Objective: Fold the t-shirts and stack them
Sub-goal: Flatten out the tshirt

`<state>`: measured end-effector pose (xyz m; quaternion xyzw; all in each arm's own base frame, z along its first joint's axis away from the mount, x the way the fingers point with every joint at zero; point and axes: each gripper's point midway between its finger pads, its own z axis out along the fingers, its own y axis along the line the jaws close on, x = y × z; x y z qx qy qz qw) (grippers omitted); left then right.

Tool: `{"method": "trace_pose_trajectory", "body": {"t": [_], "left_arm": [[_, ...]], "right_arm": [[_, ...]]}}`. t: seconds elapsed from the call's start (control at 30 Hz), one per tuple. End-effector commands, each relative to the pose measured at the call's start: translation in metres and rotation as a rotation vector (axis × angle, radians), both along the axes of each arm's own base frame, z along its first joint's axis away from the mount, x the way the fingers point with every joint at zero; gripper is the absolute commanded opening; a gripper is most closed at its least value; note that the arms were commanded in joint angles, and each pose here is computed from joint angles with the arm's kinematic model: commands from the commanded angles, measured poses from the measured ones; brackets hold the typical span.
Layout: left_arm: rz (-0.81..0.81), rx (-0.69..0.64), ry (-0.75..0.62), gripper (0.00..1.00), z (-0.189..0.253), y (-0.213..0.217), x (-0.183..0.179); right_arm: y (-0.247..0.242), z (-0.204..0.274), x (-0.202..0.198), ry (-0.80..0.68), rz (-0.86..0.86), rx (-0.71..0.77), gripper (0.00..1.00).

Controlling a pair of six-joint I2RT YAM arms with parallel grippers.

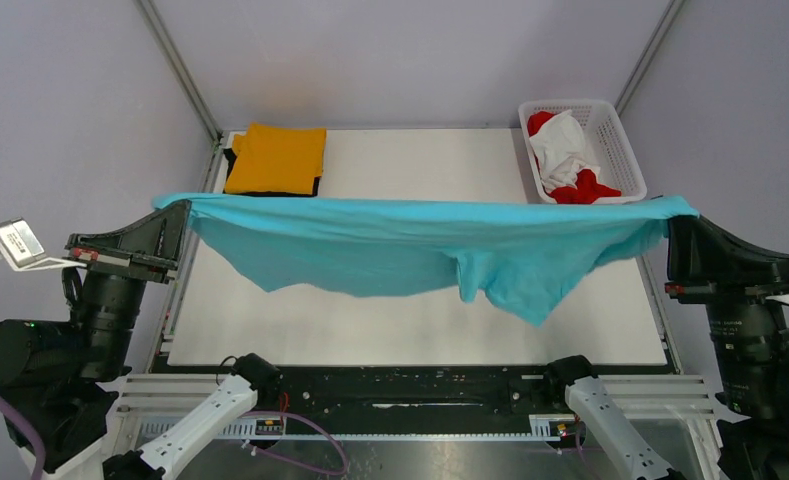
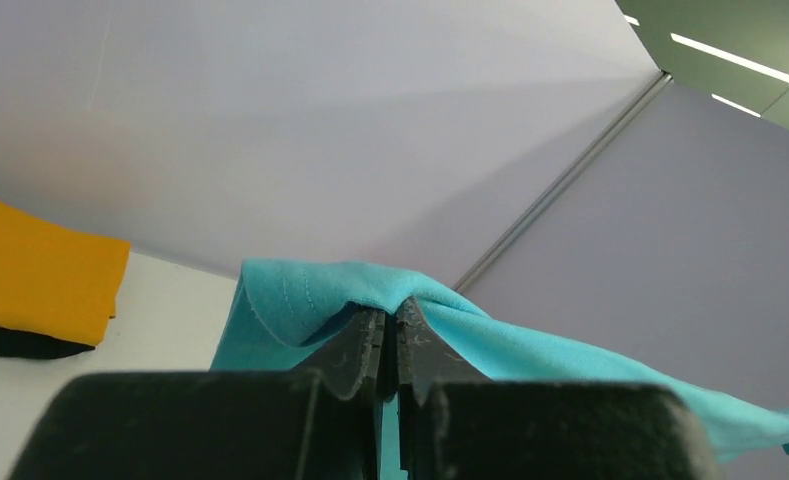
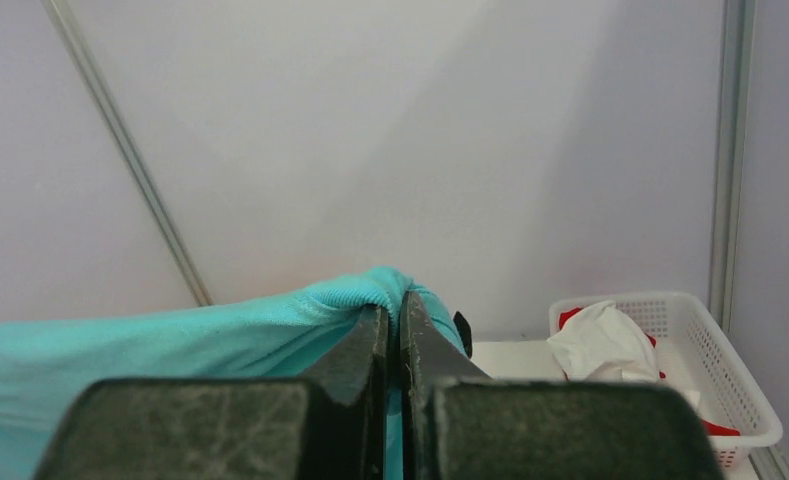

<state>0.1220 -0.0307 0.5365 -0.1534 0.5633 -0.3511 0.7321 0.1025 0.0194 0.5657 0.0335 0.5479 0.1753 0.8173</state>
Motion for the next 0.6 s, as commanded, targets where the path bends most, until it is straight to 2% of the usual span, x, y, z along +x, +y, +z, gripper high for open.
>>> {"method": "trace_pose_trajectory", "body": {"t": [0.0,0.1,0.2,0.3,0.43,0.57], "left_arm": [[-0.01,0.025,-0.008,0.0,-0.001,-0.006,0.004],[0.063,0.029,0.045,0.0,-0.022,-0.002,0.024],[0.168,0.043,0.177,0.0,-0.066,0.0,0.058],[0.305,0.106,0.384,0.0,-0.141,-0.002,0.102],[0.521,0.216,0.677,0.0,-0.242,0.009,0.153],[0.429,0.183,0.809,0.0,-0.326,0.005,0.217]], "right_arm": [[-0.003,-0.019,0.014,0.058,-0.041,-0.028,0.0],[-0.008,-0.051,0.04,0.162,-0.1,-0.031,0.0],[-0.026,-0.104,0.074,0.308,-0.241,0.036,0.0],[-0.034,-0.175,0.109,0.467,-0.355,0.063,0.0],[-0.003,-0.285,0.162,0.682,-0.282,0.023,0.0],[0.016,-0.353,0.208,0.829,-0.252,-0.028,0.0]]}}
